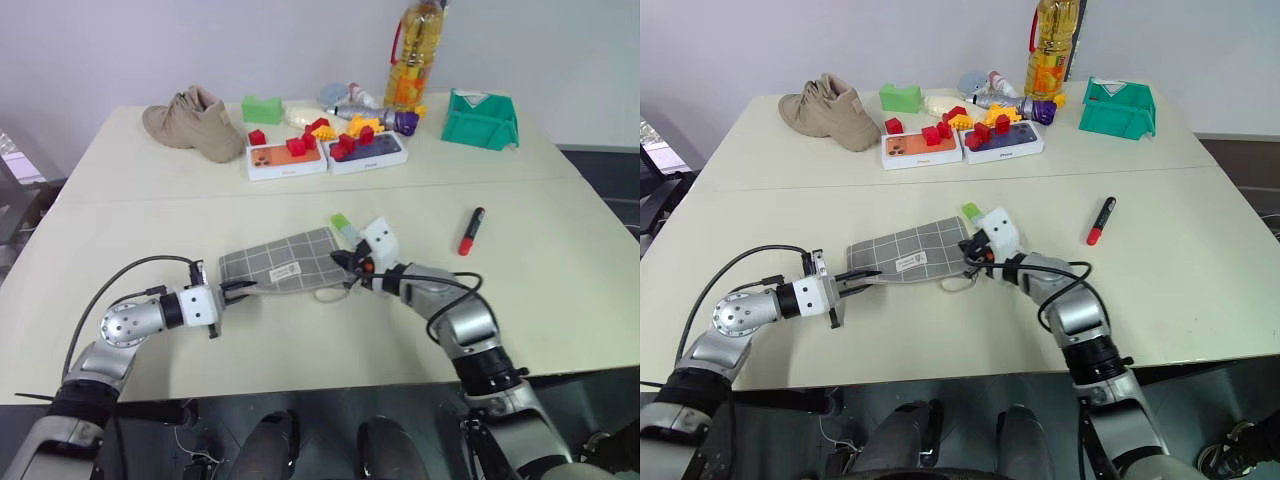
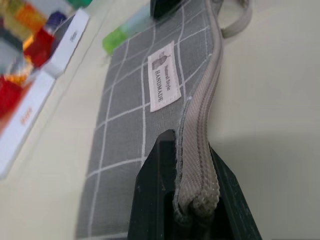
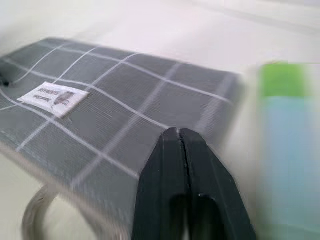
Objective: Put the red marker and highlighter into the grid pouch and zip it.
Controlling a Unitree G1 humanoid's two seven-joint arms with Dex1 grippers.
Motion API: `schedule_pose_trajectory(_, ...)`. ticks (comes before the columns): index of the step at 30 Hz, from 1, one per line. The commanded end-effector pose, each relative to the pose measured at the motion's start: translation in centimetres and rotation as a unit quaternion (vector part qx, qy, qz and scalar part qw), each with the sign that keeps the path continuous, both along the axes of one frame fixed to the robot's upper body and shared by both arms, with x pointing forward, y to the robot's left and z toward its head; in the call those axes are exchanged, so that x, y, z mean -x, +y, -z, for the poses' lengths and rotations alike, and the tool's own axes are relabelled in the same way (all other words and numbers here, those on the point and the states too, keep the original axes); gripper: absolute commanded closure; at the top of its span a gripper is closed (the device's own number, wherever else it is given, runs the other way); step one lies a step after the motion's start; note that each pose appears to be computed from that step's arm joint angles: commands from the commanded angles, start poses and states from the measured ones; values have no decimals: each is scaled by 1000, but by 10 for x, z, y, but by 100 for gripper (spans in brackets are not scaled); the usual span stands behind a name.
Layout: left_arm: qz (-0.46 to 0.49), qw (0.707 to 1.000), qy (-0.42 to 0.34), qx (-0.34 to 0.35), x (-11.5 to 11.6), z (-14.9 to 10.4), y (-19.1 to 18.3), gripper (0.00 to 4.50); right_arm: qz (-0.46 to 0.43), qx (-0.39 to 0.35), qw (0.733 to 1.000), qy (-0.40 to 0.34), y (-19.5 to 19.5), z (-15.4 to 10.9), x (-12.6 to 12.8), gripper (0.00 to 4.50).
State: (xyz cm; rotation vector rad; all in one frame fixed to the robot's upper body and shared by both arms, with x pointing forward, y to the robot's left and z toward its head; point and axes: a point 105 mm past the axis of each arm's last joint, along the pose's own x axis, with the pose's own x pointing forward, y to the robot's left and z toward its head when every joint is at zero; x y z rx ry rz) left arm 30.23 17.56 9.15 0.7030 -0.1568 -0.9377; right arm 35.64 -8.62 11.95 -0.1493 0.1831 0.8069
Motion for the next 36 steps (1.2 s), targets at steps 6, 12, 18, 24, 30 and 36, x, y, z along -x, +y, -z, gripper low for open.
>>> schedule_pose_trajectory(6, -120, 978, -8, 170, -4, -44, 5, 450, -33, -19, 996, -81, -23, -63, 6, 14)
schedule_pose_trajectory(12, -148, 967, -8, 208, 6, -53, -1, 450, 2, -26, 997, -68, -28, -56, -2, 5)
schedule_pose_trajectory(18, -135, 970, 4, 203, 9, -49, -15, 450, 14, -43, 997, -63, -16, -53, -10, 5)
schedule_pose_trajectory(24, -126, 972, 7, 200, 9, -47, -21, 450, 6, -58, 996, -66, -4, -58, -13, 5)
schedule_pose_trajectory(30, -117, 973, 10, 198, 9, -45, -28, 450, 8, -68, 996, -62, 2, -60, -16, 59)
schedule_pose_trajectory(36, -117, 974, 9, 196, 9, -45, -30, 450, -6, -78, 995, -56, 5, -61, -11, 348)
